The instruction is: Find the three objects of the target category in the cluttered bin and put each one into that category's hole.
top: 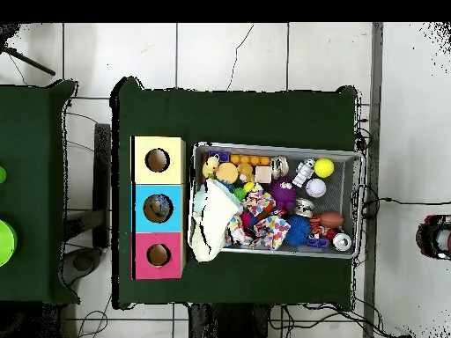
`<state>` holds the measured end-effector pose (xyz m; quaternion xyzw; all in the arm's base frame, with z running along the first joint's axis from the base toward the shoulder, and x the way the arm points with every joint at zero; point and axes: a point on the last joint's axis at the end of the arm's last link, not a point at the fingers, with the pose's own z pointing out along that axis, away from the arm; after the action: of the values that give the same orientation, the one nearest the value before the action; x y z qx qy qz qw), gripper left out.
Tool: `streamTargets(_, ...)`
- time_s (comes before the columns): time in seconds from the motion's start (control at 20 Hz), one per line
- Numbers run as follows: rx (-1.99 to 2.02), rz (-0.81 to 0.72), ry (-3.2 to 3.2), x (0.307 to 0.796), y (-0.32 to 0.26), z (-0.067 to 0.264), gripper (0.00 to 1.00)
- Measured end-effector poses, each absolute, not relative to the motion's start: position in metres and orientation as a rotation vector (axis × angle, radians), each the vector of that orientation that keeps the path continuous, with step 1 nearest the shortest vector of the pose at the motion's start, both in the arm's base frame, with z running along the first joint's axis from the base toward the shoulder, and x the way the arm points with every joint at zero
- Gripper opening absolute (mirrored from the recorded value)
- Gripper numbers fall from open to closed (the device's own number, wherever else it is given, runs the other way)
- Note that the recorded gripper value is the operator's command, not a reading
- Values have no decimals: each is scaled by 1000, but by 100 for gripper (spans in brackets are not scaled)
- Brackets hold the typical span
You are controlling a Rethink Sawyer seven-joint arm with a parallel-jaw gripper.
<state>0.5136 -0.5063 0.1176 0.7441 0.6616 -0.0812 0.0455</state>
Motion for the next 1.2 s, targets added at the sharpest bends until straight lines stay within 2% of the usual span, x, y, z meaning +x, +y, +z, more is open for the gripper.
streamTargets(0.25, 2186, -277, 1991, 521, -501, 166, 0)
streamTargets(0.35, 2154, -289, 1969, 518, -504, 192, 0)
streamTargets(0.4, 2119, -302, 1940, 512, -512, 226, 0)
streamTargets(0.55, 2072, -318, 1925, 503, -526, 258, 0)
streamTargets(0.6, 2013, -338, 1922, 490, -543, 291, 0)
streamTargets(0.7, 1982, -344, 1925, 481, -553, 307, 0)
streamTargets(0.8, 1888, -347, 1937, 449, -585, 350, 0)
streamTargets(0.9, 1803, -350, 1944, 419, -611, 375, 0)
streamTargets(1.05, 1641, -377, 1941, 374, -653, 398, 0)
streamTargets(1.2, 1379, -440, 1954, 349, -692, 401, 0)
